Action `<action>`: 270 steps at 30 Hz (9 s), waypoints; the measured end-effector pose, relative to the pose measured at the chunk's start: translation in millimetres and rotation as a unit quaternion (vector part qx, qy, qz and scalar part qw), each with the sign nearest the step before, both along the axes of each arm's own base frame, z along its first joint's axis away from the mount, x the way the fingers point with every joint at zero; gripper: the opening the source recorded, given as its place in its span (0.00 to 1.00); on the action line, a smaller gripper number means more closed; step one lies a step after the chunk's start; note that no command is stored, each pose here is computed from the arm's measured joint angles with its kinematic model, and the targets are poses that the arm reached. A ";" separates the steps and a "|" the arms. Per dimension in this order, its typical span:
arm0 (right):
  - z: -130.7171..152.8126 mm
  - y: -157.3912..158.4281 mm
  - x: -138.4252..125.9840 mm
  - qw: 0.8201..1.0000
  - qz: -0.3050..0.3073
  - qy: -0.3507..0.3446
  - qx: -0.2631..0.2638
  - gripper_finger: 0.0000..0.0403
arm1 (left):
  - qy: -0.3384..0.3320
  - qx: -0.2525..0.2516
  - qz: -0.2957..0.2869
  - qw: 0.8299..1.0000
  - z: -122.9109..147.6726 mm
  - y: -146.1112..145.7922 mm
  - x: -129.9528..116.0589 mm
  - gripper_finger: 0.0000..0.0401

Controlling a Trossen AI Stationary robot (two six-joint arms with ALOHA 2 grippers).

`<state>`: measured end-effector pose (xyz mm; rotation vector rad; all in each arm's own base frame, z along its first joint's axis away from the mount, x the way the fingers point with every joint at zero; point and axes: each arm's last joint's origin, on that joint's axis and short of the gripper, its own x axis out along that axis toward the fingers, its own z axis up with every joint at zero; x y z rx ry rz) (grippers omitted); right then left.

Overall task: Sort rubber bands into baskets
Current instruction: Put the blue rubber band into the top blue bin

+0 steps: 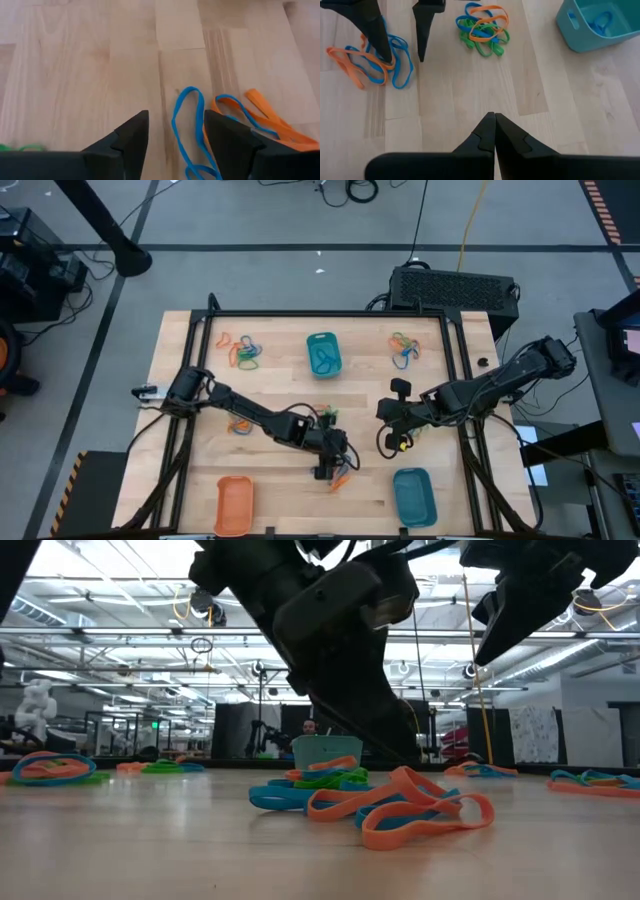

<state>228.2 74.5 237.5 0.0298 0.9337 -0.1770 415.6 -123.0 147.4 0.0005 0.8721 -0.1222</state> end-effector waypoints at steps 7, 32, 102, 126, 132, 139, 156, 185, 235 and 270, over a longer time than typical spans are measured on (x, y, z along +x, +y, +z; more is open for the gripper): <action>0.3 0.2 0.6 1.000 -0.001 -0.004 0.000 0.00 | 0.021 0.008 -0.001 1.000 -20.3 0.8 1.7 0.50; 1.4 0.7 2.1 1.000 0.011 -0.011 -0.006 0.00 | 0.002 0.044 -0.029 0.999 7.4 4.4 -2.8 0.01; 4.7 2.3 6.8 0.997 0.056 -0.033 -0.031 0.00 | -0.053 0.110 0.208 0.970 131.4 267.4 -69.0 0.10; 4.2 3.8 5.9 0.998 0.044 -0.032 -0.014 0.00 | -0.067 0.014 0.051 0.996 132.4 206.9 -53.5 0.31; 1.7 11.7 -4.5 0.998 0.051 0.009 0.043 0.00 | -0.108 0.003 -0.058 0.992 137.9 151.2 -40.8 0.31; 8.2 18.8 -42.8 0.998 -0.027 0.045 0.024 0.00 | -0.191 0.018 -0.063 0.979 132.2 119.9 -14.2 0.31; 19.7 40.0 -100.8 0.997 -0.076 -0.019 -0.027 0.00 | -0.226 0.012 -0.063 0.972 46.0 103.7 126.7 0.31; 19.8 42.6 -107.8 0.996 -0.064 -0.032 -0.052 0.00 | -0.195 0.033 -0.023 0.980 -47.2 130.2 168.3 0.31; 20.7 41.5 -107.4 0.994 -0.057 -0.046 -0.078 0.00 | -0.194 0.033 -0.020 0.980 -47.3 131.4 168.2 0.02; 22.6 45.4 -103.0 0.992 -0.058 -0.082 -0.075 0.00 | -0.033 0.103 0.170 0.979 147.4 241.6 -37.5 0.00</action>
